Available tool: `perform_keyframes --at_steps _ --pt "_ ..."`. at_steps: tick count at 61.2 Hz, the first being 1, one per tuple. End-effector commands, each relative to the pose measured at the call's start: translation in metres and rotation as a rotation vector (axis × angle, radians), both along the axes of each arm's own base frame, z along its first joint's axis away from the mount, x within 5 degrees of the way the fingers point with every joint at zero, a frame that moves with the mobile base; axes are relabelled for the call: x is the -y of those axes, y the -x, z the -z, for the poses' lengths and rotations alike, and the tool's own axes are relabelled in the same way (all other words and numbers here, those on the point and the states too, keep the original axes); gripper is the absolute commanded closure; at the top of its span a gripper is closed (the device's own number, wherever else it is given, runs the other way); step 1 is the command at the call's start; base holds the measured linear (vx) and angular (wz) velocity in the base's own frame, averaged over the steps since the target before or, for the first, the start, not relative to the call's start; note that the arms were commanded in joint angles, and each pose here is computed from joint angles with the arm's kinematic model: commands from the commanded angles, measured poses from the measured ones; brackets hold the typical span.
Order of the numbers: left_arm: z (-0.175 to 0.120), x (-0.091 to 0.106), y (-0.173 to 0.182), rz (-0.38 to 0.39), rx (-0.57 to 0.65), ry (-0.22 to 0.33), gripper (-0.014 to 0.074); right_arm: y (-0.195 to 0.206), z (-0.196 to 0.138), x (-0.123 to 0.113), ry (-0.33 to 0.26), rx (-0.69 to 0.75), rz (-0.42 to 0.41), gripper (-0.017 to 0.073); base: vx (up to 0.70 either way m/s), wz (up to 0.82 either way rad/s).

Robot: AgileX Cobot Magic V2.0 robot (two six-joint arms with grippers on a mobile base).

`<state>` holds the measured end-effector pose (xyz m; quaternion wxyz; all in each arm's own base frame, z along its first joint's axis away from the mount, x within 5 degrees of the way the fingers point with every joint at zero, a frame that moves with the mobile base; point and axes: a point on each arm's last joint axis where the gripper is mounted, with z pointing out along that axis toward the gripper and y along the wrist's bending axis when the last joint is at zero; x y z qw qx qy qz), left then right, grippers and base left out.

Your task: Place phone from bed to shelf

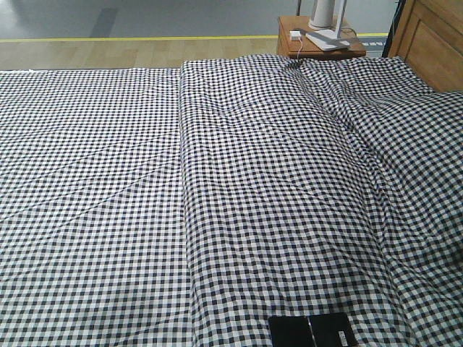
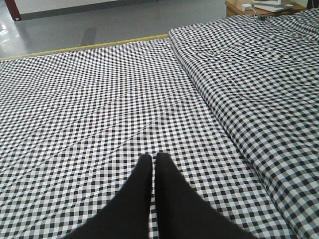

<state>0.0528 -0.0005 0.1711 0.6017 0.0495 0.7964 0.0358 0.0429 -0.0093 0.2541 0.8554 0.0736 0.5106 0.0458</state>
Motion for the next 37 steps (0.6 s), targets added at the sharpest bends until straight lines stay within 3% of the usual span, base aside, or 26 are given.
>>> perform_keyframes --at_steps 1,9,20,29,37 --pt "-0.014 0.000 -0.001 0.003 0.100 0.015 0.0592 0.015 -0.047 0.003 0.062 0.174 0.072 0.0568 0.00 0.00" --pt "-0.014 0.000 -0.001 0.003 0.100 0.015 0.0592 0.019 -0.100 0.001 0.153 0.208 0.117 0.0567 0.00 0.00" --pt "-0.014 0.000 -0.001 0.003 0.100 0.015 0.0592 -0.005 -0.161 -0.001 0.178 0.188 0.121 0.0564 0.00 0.00" --pt "-0.014 0.000 -0.001 0.003 0.100 0.015 0.0592 -0.052 -0.188 -0.008 0.208 0.014 0.056 0.0545 0.00 0.00" --pt "-0.014 0.000 -0.001 0.003 0.100 0.015 0.0592 -0.099 -0.192 -0.014 0.229 -0.162 -0.003 0.0494 0.00 0.00"
